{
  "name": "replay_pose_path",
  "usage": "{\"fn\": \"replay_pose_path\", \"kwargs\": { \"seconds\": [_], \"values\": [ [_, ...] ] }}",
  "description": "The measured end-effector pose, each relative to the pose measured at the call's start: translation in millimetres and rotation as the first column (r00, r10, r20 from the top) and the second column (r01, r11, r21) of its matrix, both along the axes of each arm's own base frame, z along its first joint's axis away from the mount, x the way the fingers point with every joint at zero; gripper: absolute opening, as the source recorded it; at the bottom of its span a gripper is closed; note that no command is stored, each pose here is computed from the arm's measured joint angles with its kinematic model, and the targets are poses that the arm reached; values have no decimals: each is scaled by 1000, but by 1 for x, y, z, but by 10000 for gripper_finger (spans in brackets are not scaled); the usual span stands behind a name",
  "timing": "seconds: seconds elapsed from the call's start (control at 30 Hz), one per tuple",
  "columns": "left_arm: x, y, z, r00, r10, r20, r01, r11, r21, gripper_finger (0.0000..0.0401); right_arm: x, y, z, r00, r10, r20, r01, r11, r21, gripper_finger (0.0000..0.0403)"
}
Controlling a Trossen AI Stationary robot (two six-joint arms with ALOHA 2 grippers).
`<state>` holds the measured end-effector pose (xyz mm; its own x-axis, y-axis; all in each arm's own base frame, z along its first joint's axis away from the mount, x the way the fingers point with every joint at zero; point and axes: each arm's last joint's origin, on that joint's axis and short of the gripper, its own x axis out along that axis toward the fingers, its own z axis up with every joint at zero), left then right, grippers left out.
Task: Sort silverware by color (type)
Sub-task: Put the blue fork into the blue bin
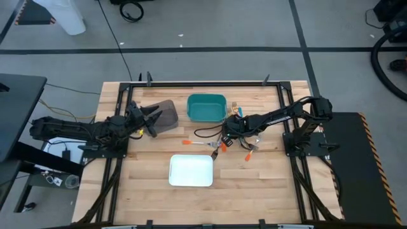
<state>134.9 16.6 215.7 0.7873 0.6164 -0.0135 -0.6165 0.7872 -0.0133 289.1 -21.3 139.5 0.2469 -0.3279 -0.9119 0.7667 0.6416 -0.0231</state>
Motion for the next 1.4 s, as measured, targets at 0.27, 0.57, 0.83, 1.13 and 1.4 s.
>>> {"fn": "replay_pose_path", "kwargs": {
  "seconds": [0.27, 0.57, 0.83, 1.13, 1.4],
  "values": [
    [1, -3, -9, 993, -113, -42, 109, 990, -89, 134, -1, 1, 3, 999, 44, -4, -43, 999, 28, 26],
    [1, -4, -15, 985, -158, -64, 148, 978, -145, 134, -8, 3, 17, 996, 85, 5, -85, 994, 64, 18],
    [1, -4, -15, 985, -159, -68, 148, 979, -142, 134, -6, 5, 26, 989, 129, 68, -132, 990, 42, 16],
    [1, -4, -16, 984, -159, -77, 146, 979, -143, 134, -4, 6, 29, 984, 156, 91, -158, 987, 18, 16],
    [1, -4, -16, 982, -173, -72, 161, 975, -151, 134, 6, 8, 34, 945, 278, 172, -282, 959, -1, 15]
  ]
}}
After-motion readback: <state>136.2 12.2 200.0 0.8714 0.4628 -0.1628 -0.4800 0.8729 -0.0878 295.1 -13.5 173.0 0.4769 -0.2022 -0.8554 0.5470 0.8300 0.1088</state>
